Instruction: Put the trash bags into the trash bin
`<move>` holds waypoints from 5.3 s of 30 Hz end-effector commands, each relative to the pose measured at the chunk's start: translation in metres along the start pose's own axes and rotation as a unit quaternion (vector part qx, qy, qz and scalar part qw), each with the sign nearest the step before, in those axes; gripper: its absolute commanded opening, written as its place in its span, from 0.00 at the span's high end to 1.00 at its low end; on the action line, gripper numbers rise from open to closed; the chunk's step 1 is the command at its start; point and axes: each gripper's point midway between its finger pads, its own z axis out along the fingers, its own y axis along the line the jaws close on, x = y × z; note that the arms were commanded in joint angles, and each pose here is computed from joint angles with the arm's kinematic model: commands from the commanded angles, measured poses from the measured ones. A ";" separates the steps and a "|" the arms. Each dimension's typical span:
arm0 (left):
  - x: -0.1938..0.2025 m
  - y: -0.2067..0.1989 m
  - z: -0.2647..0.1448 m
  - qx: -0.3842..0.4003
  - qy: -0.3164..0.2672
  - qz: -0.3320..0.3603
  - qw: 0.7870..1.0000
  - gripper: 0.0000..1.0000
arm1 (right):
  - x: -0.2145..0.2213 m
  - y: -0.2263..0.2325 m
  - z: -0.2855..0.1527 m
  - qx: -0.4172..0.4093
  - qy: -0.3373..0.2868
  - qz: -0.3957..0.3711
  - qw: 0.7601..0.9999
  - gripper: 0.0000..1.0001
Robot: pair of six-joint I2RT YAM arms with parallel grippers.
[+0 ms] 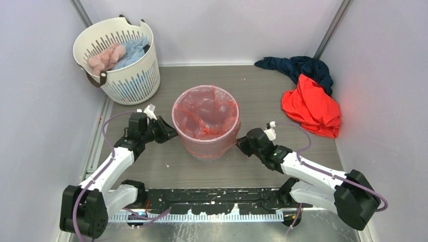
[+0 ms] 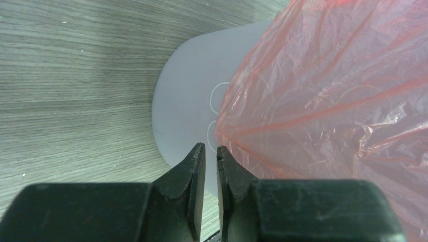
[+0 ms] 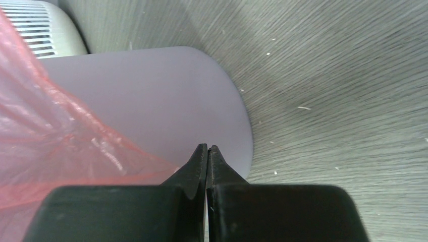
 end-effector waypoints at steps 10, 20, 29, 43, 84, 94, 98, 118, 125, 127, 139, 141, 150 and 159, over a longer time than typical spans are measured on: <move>-0.009 -0.010 0.000 0.021 -0.018 0.019 0.999 0.85 | -0.004 -0.021 -0.003 0.017 -0.012 -0.050 0.999 0.90; -0.003 -0.007 0.002 0.024 -0.011 0.015 1.000 0.85 | 0.013 0.004 -0.058 -0.018 0.070 -0.133 0.989 0.42; 0.007 0.000 -0.001 0.021 -0.008 0.013 1.000 0.85 | 0.030 0.043 -0.075 -0.079 0.100 -0.119 0.985 0.37; 0.016 -0.002 -0.005 0.021 -0.001 0.020 1.000 0.85 | 0.037 0.072 -0.064 -0.113 0.072 -0.098 0.986 0.41; 0.008 -0.001 -0.023 -0.030 -0.006 0.049 0.998 0.86 | 0.014 0.057 -0.032 -0.152 -0.032 -0.025 0.987 0.98; 0.012 0.005 -0.021 -0.031 -0.005 0.050 0.998 0.86 | 0.020 0.028 -0.016 -0.123 -0.029 -0.030 0.991 0.99; 0.013 0.006 -0.021 -0.030 -0.004 0.050 0.998 0.86 | 0.020 0.019 -0.014 -0.116 -0.028 -0.036 0.992 0.99; 0.032 -0.001 -0.056 -0.022 -0.003 0.036 0.999 0.84 | 0.023 0.058 -0.069 -0.162 0.017 -0.055 0.985 0.52; 0.025 -0.021 -0.061 0.004 -0.004 0.033 0.999 0.84 | 0.049 0.083 -0.053 -0.156 0.038 -0.070 0.985 0.50; 0.023 -0.027 -0.064 0.015 -0.007 0.031 0.999 0.84 | 0.054 0.089 -0.050 -0.157 0.036 -0.066 0.985 0.50; 0.015 -0.047 -0.065 0.053 -0.020 0.017 0.998 0.84 | 0.059 0.091 -0.039 -0.149 -0.044 -0.020 0.988 0.57; 0.015 -0.049 -0.066 0.058 -0.020 0.017 0.998 0.84 | 0.060 0.088 -0.034 -0.144 -0.051 -0.018 0.988 0.58; 0.024 -0.052 -0.077 0.075 -0.017 0.013 0.997 0.84 | 0.071 0.070 -0.005 -0.118 -0.060 -0.023 0.991 0.63; 0.034 -0.045 -0.082 0.070 -0.015 0.011 0.997 0.84 | 0.088 0.045 0.016 -0.093 -0.041 -0.035 0.994 0.63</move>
